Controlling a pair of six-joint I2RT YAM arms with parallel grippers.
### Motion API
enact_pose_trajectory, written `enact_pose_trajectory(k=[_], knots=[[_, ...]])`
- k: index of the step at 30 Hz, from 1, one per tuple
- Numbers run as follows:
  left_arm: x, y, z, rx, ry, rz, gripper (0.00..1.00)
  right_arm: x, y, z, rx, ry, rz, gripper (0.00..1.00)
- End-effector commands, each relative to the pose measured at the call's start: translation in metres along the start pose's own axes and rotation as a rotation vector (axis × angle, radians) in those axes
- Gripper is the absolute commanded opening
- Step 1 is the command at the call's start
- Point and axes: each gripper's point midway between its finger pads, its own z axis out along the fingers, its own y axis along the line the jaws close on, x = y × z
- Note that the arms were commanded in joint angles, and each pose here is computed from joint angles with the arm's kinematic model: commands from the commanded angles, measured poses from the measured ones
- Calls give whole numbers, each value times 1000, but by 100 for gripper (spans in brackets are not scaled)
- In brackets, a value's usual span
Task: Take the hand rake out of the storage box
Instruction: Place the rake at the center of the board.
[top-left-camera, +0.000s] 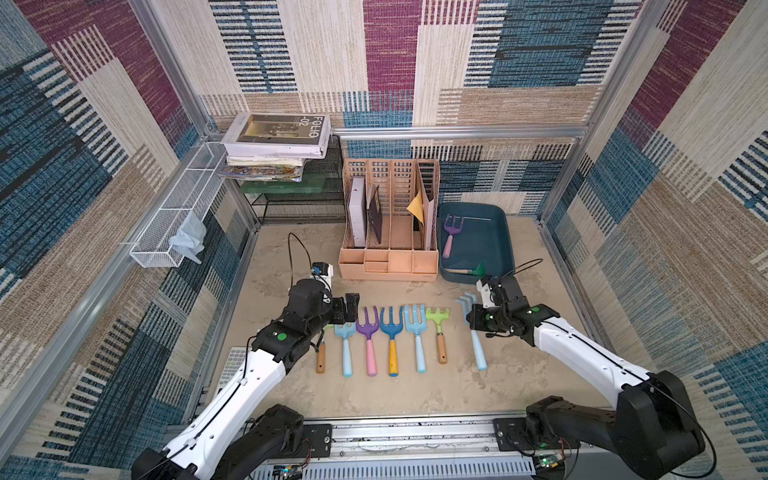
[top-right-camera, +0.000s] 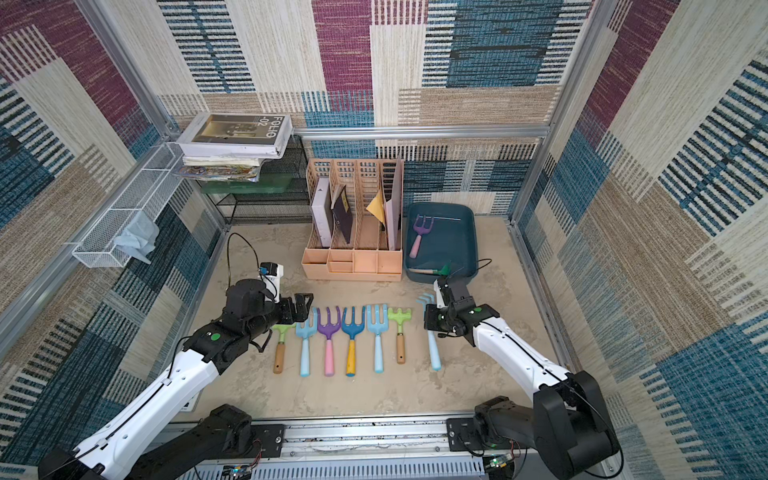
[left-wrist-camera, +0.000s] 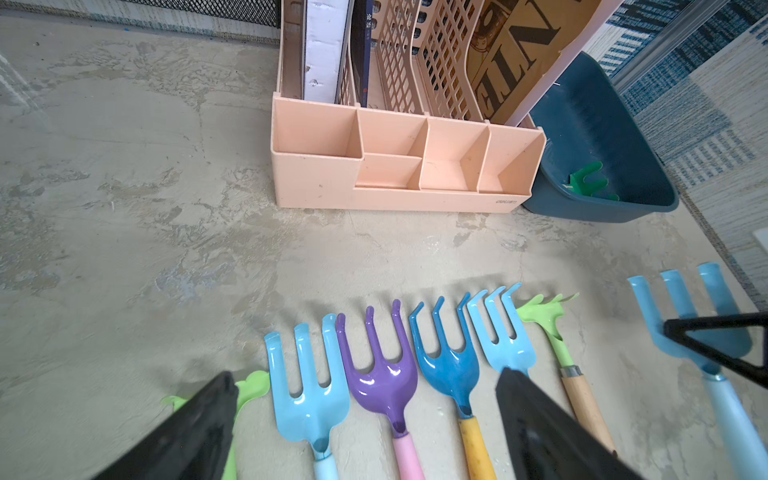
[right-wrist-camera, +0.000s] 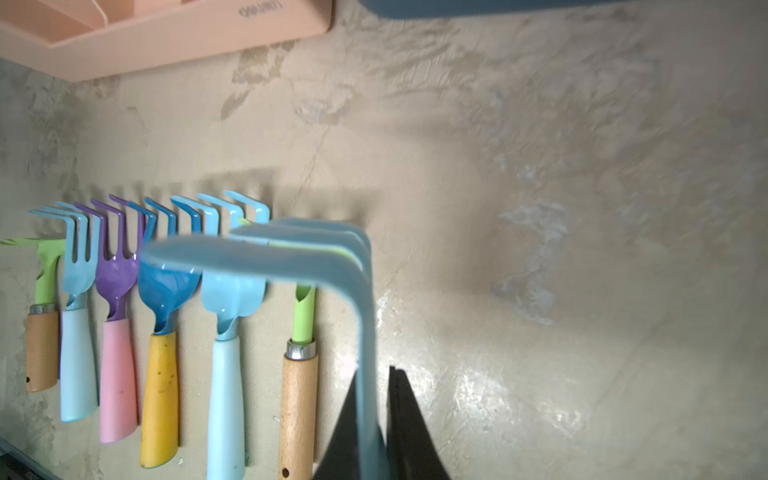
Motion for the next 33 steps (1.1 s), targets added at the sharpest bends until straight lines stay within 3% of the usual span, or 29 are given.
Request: enact_pose_trajectory(k=[1,9,11,14,21,29,33], knots=[[-4,-4,0,20,-18,3,99,-10,15,13,-73,-42,-8,0],[-3,-3,0,20,-17,3,99,2,2,41,-35,24,-2,3],[-3,-3,1,19,-13,4,99,4,0,42,-45,30,8,10],[-2,-2,1,16,-12,5,99,6,-7,44,-23,40,18,29],[-3,-2,0,16,-14,4,99,10,-23,49,17,70,48,29],[-2,-2,2,12,-10,5,99,7,-40,38,125,59,50,55],[-3,-2,1,13,-12,5,99,11,-35,33,156,68,21,62]])
